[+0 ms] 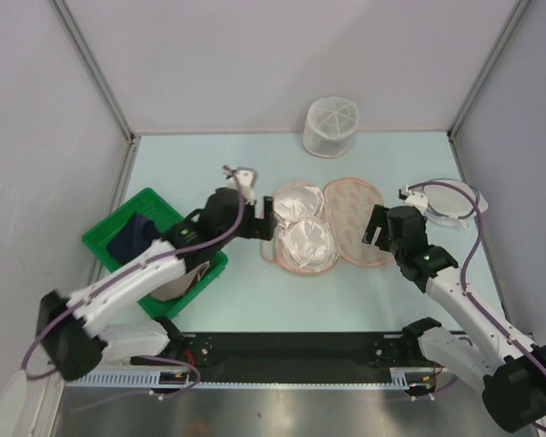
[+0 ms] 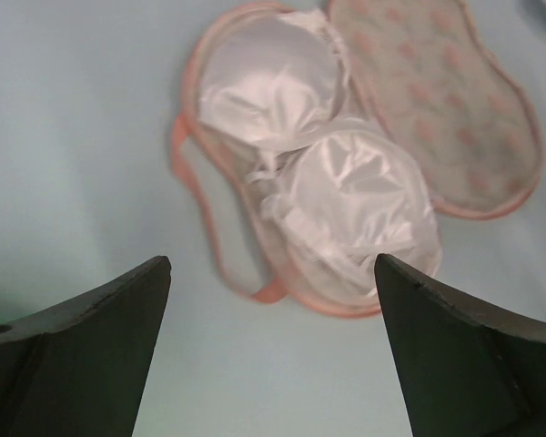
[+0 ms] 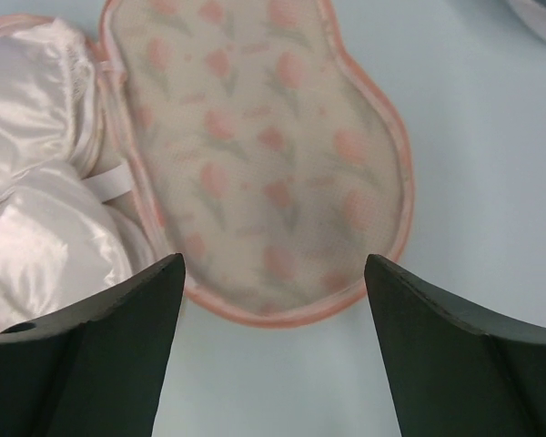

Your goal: Unzip the laundry bag and remove the bra

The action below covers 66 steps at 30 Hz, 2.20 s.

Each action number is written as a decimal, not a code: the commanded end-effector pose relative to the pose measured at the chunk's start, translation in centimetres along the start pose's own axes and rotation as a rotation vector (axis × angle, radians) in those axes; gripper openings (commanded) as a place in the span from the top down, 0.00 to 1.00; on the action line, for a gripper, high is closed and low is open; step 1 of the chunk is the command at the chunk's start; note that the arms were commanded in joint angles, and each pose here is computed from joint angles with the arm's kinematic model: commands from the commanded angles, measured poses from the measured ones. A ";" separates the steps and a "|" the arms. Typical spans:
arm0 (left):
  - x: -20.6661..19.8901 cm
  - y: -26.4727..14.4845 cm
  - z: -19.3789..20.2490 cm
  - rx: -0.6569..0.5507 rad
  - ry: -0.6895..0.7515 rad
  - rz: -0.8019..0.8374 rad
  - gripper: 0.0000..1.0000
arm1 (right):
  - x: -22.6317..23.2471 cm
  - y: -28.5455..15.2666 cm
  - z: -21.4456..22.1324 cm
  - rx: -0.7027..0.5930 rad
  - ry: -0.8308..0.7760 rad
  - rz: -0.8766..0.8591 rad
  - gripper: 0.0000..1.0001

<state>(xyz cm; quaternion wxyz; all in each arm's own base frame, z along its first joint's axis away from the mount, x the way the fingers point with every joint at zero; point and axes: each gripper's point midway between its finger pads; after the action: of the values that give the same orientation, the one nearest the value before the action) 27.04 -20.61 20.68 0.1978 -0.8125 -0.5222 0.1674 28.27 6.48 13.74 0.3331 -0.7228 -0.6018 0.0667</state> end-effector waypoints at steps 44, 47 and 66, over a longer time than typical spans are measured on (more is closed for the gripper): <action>-9.9 21.8 6.7 0.319 0.094 0.062 0.46 | 1.2 -4.8 -1.2 -0.065 0.012 -0.208 0.05; -9.8 21.1 6.0 0.300 0.091 0.067 0.74 | 1.3 -4.7 -1.2 -0.067 0.011 -0.211 0.05; -9.6 10.8 -7.1 -0.021 0.108 0.155 1.00 | 1.3 -5.1 -2.4 -0.074 0.010 -0.186 0.05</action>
<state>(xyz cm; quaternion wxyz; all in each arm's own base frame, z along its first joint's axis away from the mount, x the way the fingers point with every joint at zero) 35.40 -35.52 17.04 0.2484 -0.8422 -0.4474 0.1696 25.10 7.17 16.74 0.3290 -0.6725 -0.6623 0.0288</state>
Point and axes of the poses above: each gripper's point midway between its finger pads, its own y axis out along the fingers, its own x axis along the line the jaws close on, z = x × y, and after that the axes turned 9 degrees about y, right-handed
